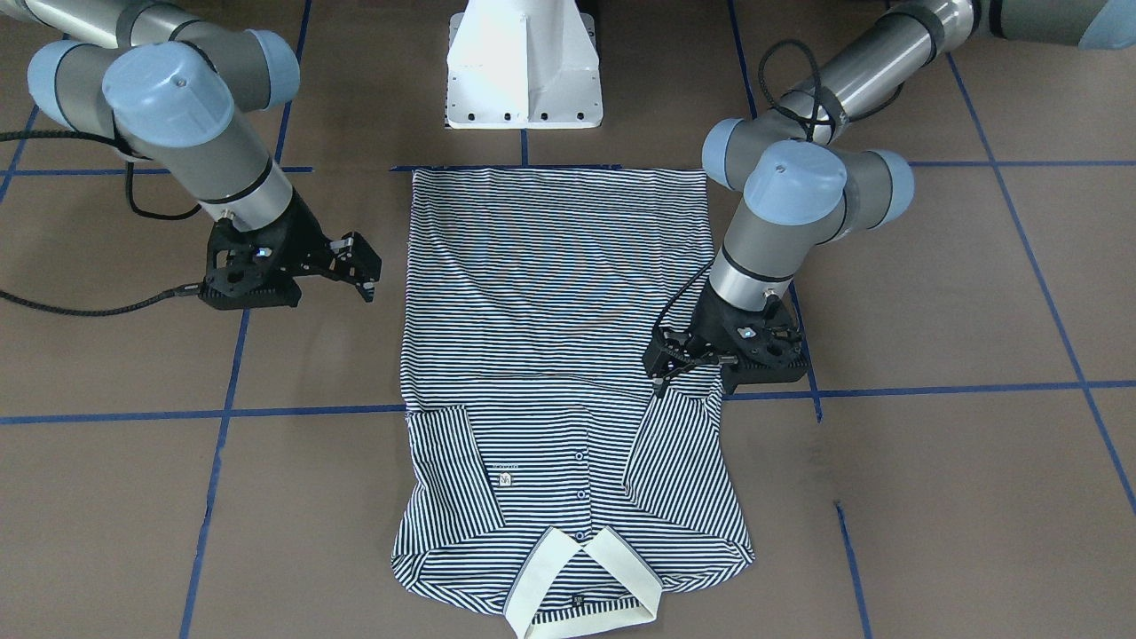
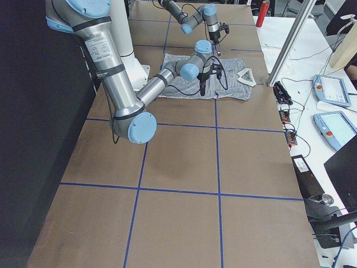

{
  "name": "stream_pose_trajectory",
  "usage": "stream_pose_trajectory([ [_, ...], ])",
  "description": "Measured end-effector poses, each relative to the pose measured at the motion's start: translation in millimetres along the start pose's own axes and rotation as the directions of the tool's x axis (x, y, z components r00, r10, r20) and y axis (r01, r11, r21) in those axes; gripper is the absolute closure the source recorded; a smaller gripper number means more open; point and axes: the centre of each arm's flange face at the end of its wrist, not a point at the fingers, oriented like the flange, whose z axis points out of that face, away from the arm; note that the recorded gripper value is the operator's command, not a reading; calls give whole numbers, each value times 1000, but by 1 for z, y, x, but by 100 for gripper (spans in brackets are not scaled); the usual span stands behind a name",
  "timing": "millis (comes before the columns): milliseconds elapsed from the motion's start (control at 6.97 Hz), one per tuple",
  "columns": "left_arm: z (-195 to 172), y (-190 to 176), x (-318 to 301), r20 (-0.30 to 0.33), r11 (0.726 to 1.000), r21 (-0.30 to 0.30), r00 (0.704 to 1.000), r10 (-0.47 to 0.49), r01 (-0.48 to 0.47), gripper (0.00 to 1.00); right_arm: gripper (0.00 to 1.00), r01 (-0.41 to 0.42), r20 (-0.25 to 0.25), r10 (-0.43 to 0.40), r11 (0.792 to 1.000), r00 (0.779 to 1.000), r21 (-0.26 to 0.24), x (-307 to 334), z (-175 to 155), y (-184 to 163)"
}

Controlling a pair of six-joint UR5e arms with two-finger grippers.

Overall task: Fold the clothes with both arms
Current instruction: 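Move the right gripper to the hem corner nearest the robot while the left arm withdraws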

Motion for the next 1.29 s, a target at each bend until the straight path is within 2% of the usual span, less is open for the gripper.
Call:
stream_pose_trajectory([
  [287, -44, 14, -31, 20, 995, 6, 995, 98, -98, 0, 0, -128, -23, 129, 992, 991, 5, -13, 25, 103],
  [574, -61, 21, -46, 23, 992, 10, 992, 127, -128, 0, 0, -156, -60, 156, 988, 986, 8, -27, 60, 185],
  [861, -65, 20, -49, 25, 992, 13, 991, 129, -129, 0, 0, -140, -95, 138, 990, 986, -7, -28, 82, 231],
  [1148, -65, 20, -50, 26, 992, 13, 992, 127, -128, 0, 2, -127, -120, 123, 992, 985, -26, -26, 95, 249],
  [1291, -65, 20, -50, 26, 992, 14, 992, 127, -127, 0, 12, -123, -127, 118, 992, 985, -32, -27, 99, 254],
])
